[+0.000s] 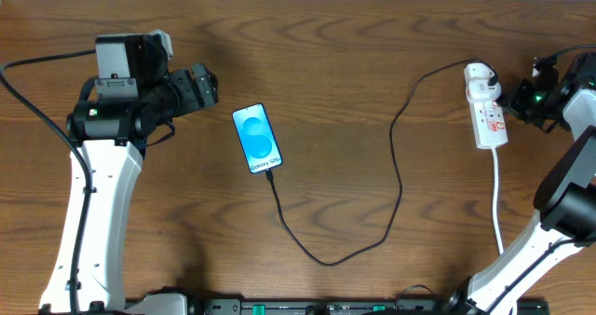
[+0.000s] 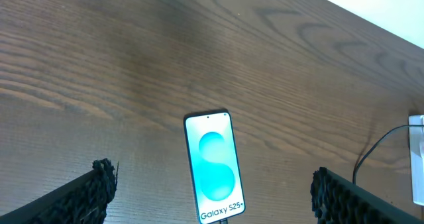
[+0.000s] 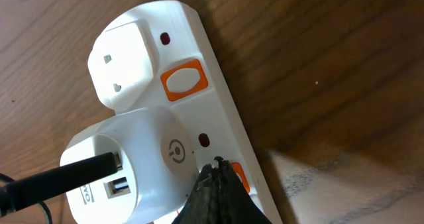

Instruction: Plug charger to phone and switch on socket

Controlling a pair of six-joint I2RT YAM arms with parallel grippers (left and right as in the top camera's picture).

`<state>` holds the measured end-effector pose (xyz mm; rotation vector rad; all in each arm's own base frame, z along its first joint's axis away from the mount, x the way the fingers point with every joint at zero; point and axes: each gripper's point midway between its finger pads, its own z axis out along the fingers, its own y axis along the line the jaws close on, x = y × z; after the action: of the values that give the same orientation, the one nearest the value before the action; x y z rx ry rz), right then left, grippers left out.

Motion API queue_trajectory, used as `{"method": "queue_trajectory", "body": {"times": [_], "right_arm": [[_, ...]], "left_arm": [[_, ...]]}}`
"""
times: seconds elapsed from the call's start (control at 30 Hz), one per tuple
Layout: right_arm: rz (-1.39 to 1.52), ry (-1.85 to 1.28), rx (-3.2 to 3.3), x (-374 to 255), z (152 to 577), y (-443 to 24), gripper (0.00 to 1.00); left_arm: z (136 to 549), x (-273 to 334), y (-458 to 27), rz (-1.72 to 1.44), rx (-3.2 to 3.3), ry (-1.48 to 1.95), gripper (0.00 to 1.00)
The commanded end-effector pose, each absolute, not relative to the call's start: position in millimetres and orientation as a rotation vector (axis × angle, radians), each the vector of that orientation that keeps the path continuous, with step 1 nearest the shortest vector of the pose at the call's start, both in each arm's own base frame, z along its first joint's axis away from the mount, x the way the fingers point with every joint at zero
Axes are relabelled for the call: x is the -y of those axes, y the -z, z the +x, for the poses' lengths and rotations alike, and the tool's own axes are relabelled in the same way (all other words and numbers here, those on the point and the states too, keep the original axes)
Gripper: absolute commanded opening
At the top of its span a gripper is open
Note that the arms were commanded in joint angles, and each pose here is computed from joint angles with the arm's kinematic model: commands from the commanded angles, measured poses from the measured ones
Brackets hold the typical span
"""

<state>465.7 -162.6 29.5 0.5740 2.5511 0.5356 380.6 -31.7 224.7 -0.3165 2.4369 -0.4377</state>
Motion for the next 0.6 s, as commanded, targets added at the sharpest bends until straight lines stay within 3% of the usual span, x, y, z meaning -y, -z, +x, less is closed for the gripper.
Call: {"method": "queue_trajectory", "body": {"times": [0.0,0.57], "right_arm": [[0.514,-0.549,-2.529,155,468,-43,0.01],[0.501,-0.632,-2.551,129,455,-14,0.01]], "left_arm": [[382,30,-228,-0.298,-2.430,0.418,0.95],[382,30,-228,-0.298,-2.430,0.418,0.95]]}}
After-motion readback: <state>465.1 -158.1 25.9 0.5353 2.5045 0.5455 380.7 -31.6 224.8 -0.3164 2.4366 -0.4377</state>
